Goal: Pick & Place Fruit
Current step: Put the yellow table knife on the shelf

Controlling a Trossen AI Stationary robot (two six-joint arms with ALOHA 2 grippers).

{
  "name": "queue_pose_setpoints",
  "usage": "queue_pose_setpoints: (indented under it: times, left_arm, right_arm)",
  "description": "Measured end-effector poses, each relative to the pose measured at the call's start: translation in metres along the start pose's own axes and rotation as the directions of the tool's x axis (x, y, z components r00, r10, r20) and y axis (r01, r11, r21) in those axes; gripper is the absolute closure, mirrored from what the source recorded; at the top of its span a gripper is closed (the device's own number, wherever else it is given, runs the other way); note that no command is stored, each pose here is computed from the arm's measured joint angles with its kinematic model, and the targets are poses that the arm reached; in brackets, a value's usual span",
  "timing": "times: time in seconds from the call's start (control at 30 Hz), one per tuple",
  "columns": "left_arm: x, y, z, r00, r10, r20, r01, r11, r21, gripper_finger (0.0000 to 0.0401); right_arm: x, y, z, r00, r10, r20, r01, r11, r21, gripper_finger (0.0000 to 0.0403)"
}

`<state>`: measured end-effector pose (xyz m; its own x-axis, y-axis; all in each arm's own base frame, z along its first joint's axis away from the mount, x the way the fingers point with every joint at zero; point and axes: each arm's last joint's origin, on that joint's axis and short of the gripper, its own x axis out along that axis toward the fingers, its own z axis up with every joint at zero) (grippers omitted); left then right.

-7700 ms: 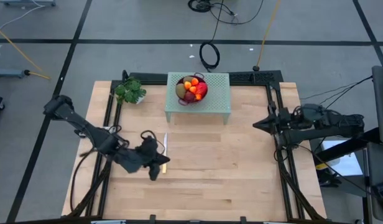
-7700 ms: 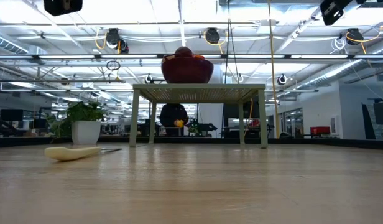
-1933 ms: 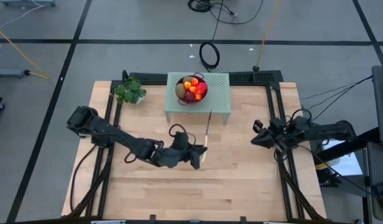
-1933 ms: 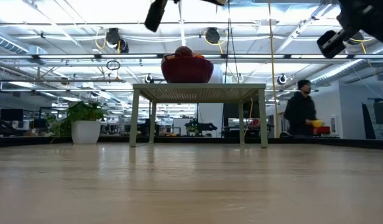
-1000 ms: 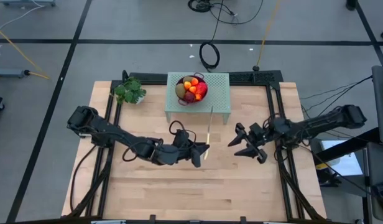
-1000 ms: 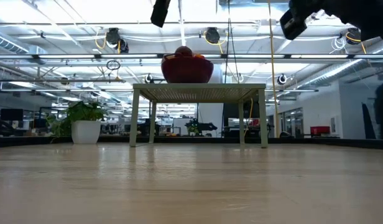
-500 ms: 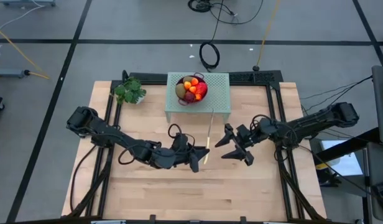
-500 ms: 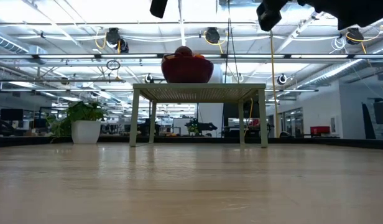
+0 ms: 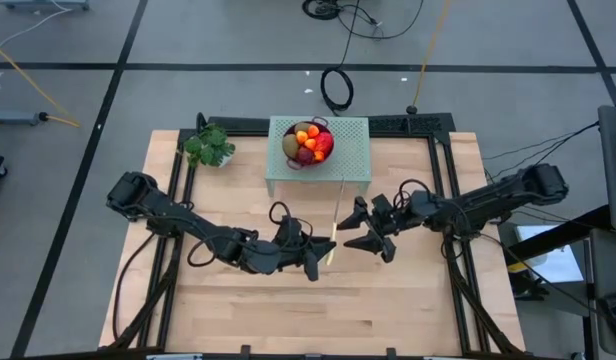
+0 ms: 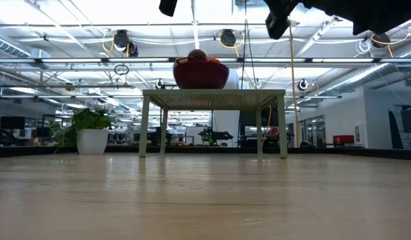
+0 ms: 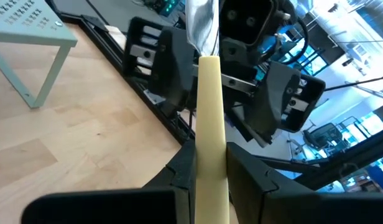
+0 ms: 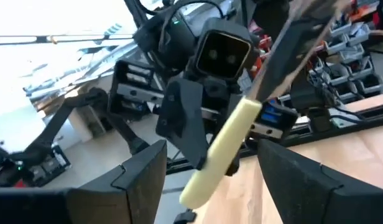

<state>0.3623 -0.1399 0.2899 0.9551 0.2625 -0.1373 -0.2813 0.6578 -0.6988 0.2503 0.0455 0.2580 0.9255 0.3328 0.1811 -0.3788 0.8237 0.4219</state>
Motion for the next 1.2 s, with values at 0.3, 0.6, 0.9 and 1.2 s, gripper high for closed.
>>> queue_pose_setpoints:
  times: [0.3, 0.6, 0.9, 1.2]
  left_arm:
    - [0.0, -0.001, 0.0, 1.0, -0.003, 0.001, 0.003, 1.0, 0.019, 0.0341]
    - [0.0, -0.001, 0.0, 1.0, -0.002, 0.001, 0.002, 0.999, 0.035, 0.0341]
    - [0.001, 0.0, 0.001, 1.0, 0.004, 0.008, -0.004, 0.999, 0.04, 0.0341]
    - [0.006, 0.005, 0.007, 1.0, 0.018, 0.022, -0.019, 0.998, 0.053, 0.0341]
  right_arm:
    - [0.015, -0.004, 0.001, 0.999, -0.042, 0.031, 0.041, 0.999, 0.018, 0.0156]
    - [0.021, -0.004, 0.005, 0.999, -0.039, 0.037, 0.039, 0.999, 0.008, 0.0156]
    - [0.021, -0.004, 0.005, 0.998, -0.045, 0.034, 0.044, 0.999, 0.018, 0.0203]
    - [0.021, -0.004, 0.005, 0.997, -0.06, 0.042, 0.059, 0.998, 0.019, 0.023]
